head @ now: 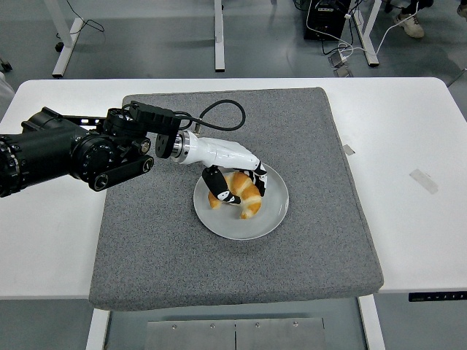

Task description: Place the bread on the plate

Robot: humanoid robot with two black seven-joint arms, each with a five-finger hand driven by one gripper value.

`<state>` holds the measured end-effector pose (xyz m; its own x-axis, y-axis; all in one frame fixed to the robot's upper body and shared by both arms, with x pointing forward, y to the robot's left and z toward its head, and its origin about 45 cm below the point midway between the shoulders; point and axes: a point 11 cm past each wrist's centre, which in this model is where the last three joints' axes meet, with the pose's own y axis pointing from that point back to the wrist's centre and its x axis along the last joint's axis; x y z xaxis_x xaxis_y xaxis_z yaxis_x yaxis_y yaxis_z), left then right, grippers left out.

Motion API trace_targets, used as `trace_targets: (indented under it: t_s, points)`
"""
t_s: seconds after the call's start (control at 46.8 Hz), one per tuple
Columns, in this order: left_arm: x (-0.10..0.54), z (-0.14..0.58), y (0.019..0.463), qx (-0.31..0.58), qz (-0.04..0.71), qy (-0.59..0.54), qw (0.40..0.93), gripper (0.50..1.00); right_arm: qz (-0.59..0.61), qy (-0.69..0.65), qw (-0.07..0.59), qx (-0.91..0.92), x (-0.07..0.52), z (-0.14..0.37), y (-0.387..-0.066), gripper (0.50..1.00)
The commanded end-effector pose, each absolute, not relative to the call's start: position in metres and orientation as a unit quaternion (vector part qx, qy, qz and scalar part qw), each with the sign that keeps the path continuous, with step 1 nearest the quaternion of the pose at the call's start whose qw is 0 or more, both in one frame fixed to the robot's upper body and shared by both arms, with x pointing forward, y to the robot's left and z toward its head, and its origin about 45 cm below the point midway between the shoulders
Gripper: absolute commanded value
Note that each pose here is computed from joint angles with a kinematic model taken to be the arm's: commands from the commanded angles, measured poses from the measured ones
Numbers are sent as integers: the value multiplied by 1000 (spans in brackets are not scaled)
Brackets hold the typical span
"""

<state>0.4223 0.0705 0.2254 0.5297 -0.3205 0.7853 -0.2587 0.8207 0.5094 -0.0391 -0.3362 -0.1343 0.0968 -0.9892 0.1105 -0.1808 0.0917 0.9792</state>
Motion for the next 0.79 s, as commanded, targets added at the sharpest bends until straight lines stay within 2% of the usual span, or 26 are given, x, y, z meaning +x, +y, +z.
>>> trace_targets:
  t_s: [0.0, 0.406, 0.491, 0.556, 0.598, 0.62, 0.726, 0.769]
  points:
    - [424, 224, 69, 300, -17, -485, 821, 537, -401, -539, 504, 542, -39, -134, -336, 1000]
    - [432, 219, 73, 311, -2, -487, 816, 539, -402, -539, 505, 541, -41, -134, -336, 1000]
    - [433, 220, 73, 310, 0, -487, 816, 557, -403, -538, 505, 542, -42, -134, -336, 1000]
    - [433, 221, 72, 309, 2, -487, 817, 622, -403, -537, 505, 543, -42, -134, -335, 1000]
    - [434, 222, 72, 308, 4, -487, 817, 740, -404, -537, 505, 542, -43, -134, -335, 1000]
    - [434, 223, 71, 306, 6, -486, 818, 782, -404, -537, 505, 542, -43, -134, -335, 1000]
    - [434, 225, 70, 302, 12, -483, 822, 923, -404, -537, 505, 542, -43, -134, -335, 1000]
    - [435, 225, 70, 301, 14, -482, 823, 957, -404, -537, 505, 542, -43, -134, -335, 1000]
